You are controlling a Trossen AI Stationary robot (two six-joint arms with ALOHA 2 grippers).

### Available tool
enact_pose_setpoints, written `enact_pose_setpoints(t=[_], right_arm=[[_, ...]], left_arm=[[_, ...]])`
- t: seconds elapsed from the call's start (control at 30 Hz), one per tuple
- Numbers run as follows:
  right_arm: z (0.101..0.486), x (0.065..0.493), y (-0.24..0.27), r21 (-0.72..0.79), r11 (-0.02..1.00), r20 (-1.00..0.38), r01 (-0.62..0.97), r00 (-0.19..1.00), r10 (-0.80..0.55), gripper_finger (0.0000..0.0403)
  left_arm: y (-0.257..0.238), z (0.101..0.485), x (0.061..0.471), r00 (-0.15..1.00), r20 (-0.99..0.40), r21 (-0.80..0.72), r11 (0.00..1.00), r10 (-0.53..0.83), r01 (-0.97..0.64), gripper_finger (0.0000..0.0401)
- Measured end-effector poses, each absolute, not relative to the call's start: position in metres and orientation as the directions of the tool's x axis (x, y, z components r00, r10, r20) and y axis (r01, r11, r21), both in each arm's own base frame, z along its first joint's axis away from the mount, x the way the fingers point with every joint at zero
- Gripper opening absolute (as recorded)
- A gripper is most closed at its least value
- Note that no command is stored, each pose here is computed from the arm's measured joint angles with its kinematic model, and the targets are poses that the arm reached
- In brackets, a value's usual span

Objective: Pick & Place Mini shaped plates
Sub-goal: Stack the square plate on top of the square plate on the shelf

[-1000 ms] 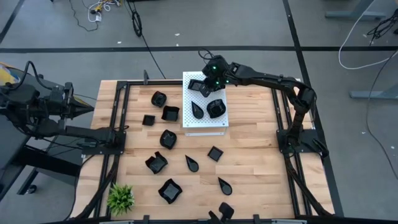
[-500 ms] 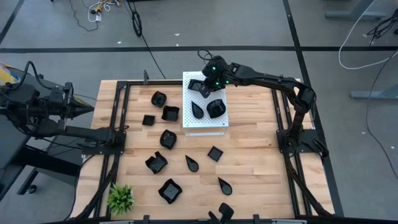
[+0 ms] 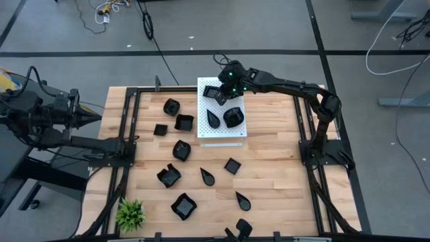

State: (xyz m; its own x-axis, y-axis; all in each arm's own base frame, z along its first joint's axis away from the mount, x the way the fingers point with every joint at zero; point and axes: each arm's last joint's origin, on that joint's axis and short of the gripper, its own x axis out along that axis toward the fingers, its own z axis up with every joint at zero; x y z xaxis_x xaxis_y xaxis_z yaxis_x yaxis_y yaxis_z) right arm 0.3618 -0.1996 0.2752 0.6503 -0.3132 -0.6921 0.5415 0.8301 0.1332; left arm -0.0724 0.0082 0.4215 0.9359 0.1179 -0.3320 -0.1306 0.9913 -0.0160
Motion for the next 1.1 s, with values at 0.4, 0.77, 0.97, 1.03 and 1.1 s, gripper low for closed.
enact_pose_setpoints(t=[0.4,0.77,0.97,1.03,1.1], right_arm=[[0.288,0.357,-0.196,-0.094,0.941,-0.666,0.324,0.682,-0.302,0.0012],[0.288,0.363,-0.185,-0.463,0.886,-0.670,-0.018,0.661,-0.337,0.0085],[0.286,0.362,-0.183,-0.580,0.801,-0.689,-0.150,0.615,-0.384,0.0127],[0.286,0.363,-0.181,-0.609,0.767,-0.689,-0.204,0.614,-0.384,0.0137],[0.286,0.364,-0.180,-0.631,0.735,-0.687,-0.247,0.619,-0.381,0.0143]], left_arm=[[0.008,0.421,-0.072,0.936,-0.332,-0.016,0.991,0.118,-0.131,0.0003],[0.008,0.421,-0.073,0.936,-0.332,-0.016,0.991,0.118,-0.130,0.0003],[0.008,0.421,-0.072,0.936,-0.332,-0.016,0.991,0.118,-0.131,0.0003],[0.008,0.421,-0.073,0.936,-0.332,-0.016,0.991,0.118,-0.130,0.0003],[0.008,0.421,-0.073,0.936,-0.332,-0.016,0.991,0.118,-0.131,0.0003]])
